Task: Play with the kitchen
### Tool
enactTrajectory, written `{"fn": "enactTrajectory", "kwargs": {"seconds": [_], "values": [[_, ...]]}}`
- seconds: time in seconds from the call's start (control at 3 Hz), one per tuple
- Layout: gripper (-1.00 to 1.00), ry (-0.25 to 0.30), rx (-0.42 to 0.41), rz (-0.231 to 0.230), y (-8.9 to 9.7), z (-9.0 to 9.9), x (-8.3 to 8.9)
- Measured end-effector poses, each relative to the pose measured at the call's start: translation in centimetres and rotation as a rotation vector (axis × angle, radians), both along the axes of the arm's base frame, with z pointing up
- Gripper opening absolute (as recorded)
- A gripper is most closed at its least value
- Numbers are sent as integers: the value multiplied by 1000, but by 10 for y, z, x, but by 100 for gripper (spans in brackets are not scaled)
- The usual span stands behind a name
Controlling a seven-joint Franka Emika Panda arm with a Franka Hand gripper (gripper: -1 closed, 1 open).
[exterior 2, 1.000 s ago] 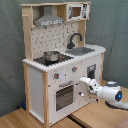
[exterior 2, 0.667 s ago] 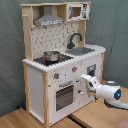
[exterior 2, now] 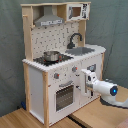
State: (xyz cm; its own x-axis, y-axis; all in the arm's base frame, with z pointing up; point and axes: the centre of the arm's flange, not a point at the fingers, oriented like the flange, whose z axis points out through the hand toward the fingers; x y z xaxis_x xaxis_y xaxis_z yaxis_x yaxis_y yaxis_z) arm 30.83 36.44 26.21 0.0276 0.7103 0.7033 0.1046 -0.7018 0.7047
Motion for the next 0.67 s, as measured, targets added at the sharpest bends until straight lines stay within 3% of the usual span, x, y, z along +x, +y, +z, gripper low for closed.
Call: {"fn": "enactTrajectory", "kwargs": {"seconds": [0.33, 0.67], "values": [[100, 3, 79, -20, 2, -1, 21], [100, -9, 95, 68, 36, 14, -14]]}}
